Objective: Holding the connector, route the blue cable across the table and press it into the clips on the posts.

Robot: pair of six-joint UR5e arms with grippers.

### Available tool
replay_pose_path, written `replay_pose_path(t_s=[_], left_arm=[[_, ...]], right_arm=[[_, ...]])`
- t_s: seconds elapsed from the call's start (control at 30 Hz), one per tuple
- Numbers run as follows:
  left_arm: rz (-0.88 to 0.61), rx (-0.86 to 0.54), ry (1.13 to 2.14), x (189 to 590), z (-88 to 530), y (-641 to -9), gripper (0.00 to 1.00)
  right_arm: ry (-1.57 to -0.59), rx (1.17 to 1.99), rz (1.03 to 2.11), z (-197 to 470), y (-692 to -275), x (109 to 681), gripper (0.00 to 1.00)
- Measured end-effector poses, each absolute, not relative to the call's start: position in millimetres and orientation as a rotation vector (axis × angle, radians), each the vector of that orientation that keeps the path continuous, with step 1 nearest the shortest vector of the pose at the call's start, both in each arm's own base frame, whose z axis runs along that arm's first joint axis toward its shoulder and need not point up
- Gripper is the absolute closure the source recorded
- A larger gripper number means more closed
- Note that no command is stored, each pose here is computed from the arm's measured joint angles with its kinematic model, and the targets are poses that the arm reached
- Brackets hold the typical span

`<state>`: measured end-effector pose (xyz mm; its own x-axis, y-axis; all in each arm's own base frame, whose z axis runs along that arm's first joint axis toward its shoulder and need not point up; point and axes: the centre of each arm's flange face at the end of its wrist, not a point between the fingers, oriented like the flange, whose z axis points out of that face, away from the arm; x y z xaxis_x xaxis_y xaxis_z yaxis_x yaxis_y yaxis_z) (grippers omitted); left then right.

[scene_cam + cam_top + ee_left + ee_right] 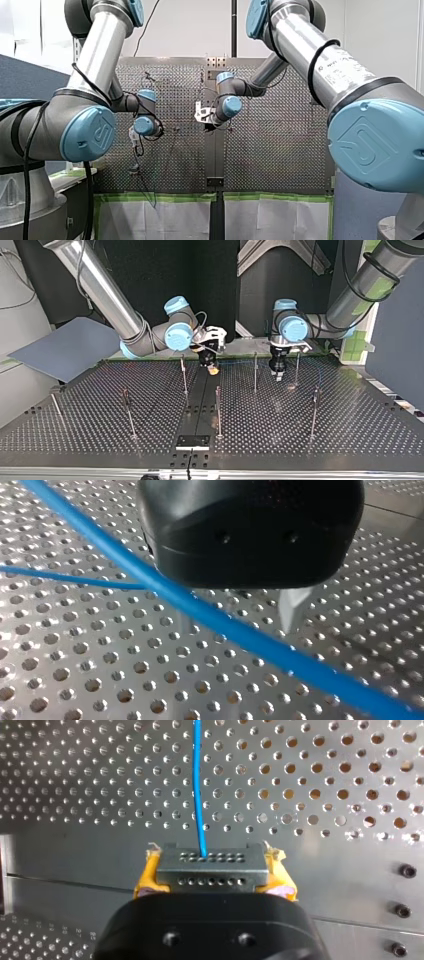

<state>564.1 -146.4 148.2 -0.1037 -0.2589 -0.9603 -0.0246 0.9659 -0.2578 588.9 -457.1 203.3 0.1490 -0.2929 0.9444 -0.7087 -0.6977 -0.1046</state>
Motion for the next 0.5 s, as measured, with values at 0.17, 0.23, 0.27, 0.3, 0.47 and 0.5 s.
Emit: replay_pose_path(t_s=[0.17,0.23,0.27,0.3,0.47,0.5], left_arm=[[-0.14,-0.211,1.699,559,148,-145,0.0],[-0.117,-0.208,1.711,555,150,-144,0.0],[-0.106,-0.206,1.716,553,151,-144,0.0],[-0.095,-0.204,1.721,550,152,-144,0.0],[-0.043,-0.187,1.76,529,158,-148,0.0],[-0.04,-0.184,1.769,524,158,-149,0.0]], right_arm=[[-0.962,2.063,1.562,203,-461,586,1.0],[-0.964,2.061,1.56,203,-463,585,1.0],[-0.965,2.061,1.56,203,-463,584,1.0],[-0.965,2.06,1.559,203,-464,584,1.0],[-0.964,2.057,1.563,205,-466,583,1.0],[-0.962,2.058,1.566,205,-466,583,1.0]])
